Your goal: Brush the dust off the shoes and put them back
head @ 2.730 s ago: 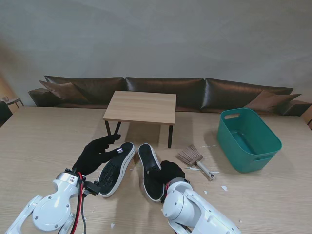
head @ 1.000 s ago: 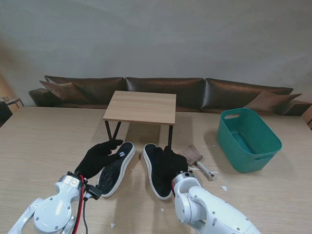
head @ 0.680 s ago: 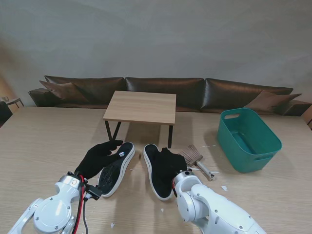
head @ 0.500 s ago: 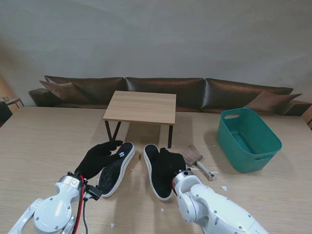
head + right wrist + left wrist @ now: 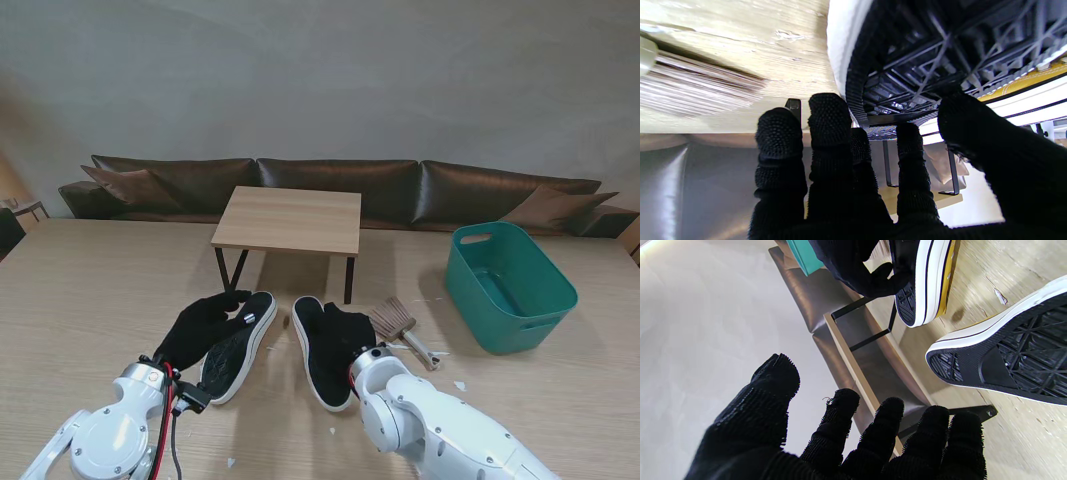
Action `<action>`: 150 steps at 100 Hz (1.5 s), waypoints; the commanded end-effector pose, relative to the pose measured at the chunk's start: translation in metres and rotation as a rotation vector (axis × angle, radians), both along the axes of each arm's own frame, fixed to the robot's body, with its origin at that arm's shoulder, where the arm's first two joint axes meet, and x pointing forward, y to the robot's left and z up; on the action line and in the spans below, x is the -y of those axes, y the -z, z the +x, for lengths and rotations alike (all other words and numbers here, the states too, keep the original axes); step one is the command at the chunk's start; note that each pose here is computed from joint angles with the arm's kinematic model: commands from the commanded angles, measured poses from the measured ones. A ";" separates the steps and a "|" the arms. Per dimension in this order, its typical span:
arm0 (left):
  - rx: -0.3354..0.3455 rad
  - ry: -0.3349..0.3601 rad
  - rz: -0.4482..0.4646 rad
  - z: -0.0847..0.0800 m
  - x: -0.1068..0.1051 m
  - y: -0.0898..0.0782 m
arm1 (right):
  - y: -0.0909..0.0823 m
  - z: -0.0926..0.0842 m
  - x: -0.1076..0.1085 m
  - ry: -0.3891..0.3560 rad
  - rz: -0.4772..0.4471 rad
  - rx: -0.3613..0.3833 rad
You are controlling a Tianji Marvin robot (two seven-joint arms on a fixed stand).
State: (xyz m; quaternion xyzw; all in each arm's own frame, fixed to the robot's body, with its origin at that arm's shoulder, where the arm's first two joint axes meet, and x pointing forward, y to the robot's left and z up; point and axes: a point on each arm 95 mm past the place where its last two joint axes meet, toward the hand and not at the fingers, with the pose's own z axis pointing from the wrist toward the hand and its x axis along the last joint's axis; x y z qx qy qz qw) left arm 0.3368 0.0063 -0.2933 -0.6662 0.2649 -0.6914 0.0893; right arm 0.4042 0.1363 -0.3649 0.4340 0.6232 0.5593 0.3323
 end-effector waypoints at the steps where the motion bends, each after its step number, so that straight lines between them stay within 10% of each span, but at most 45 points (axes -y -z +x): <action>1: -0.012 0.012 -0.008 -0.003 0.004 0.000 | 0.046 -0.024 0.006 -0.014 -0.066 -0.142; 45: -0.021 0.001 -0.014 -0.006 0.006 0.002 | 0.051 -0.028 0.008 -0.029 -0.084 -0.173; 150: -0.011 0.007 -0.009 -0.004 0.001 0.003 | 0.009 -0.020 0.005 0.024 -0.009 0.023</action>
